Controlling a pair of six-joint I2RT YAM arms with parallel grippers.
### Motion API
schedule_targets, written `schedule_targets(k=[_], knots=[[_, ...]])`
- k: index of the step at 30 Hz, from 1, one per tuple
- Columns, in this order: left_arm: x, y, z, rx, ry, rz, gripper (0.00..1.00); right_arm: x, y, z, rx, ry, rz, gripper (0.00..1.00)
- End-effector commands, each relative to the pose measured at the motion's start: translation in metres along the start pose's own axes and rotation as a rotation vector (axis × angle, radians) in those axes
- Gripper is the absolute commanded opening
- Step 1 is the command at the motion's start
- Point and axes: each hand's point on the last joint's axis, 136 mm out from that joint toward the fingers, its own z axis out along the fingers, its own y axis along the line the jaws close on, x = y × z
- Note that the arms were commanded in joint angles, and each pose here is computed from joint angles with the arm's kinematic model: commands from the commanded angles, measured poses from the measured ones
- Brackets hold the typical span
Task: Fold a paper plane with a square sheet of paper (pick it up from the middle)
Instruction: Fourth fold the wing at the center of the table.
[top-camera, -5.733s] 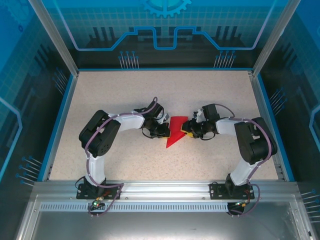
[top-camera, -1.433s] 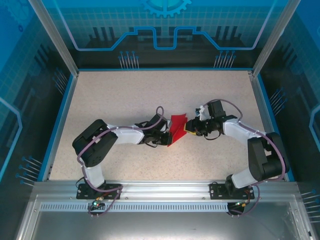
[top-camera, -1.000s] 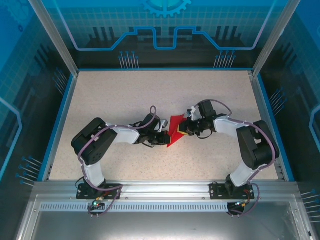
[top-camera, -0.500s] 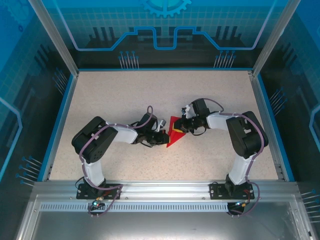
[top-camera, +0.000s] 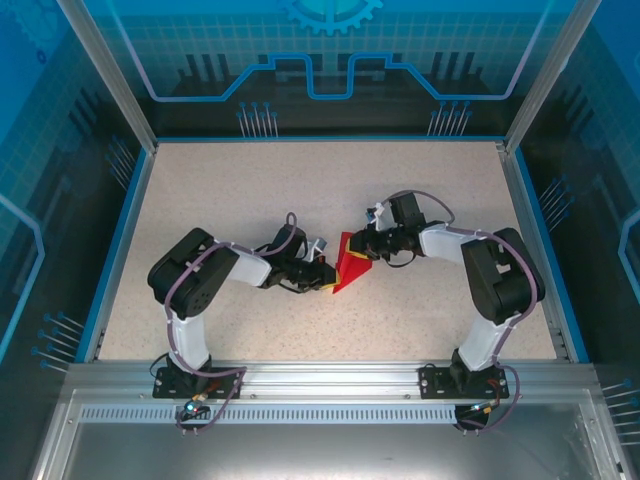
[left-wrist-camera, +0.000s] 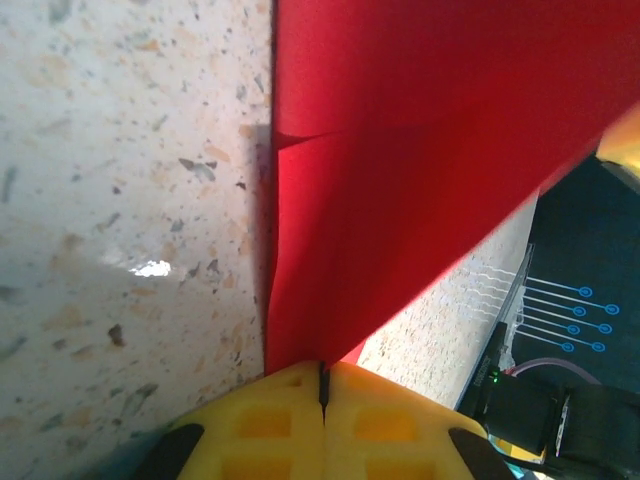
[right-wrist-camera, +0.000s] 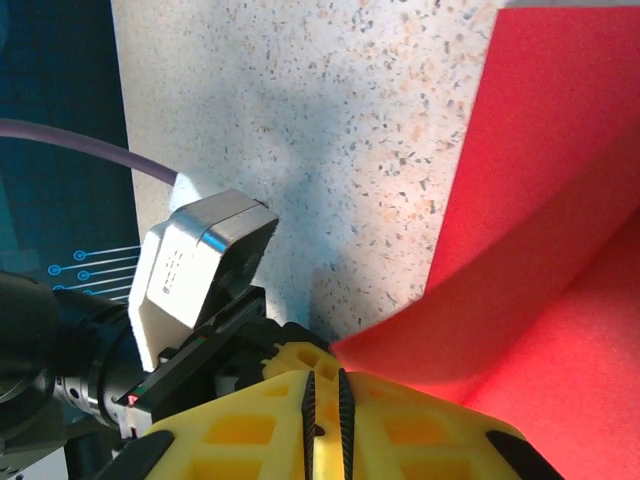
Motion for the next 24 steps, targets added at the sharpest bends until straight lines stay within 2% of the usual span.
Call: schedule_targets(k=[1,11,24], knots=[[0.006,0.034,0.003,-0.079,0.010,-0.092,0.00,0.008,-0.001,-0.001,-0.012,0.022,-0.001,0.16],[0.006,0.050,0.001,-0.113,-0.003,-0.153,0.00,0.009,-0.011,0.018,-0.001,0.056,0.027,0.14],[0.005,0.057,-0.005,-0.156,-0.036,-0.182,0.00,-0.002,-0.019,0.025,0.008,0.049,0.044,0.15]])
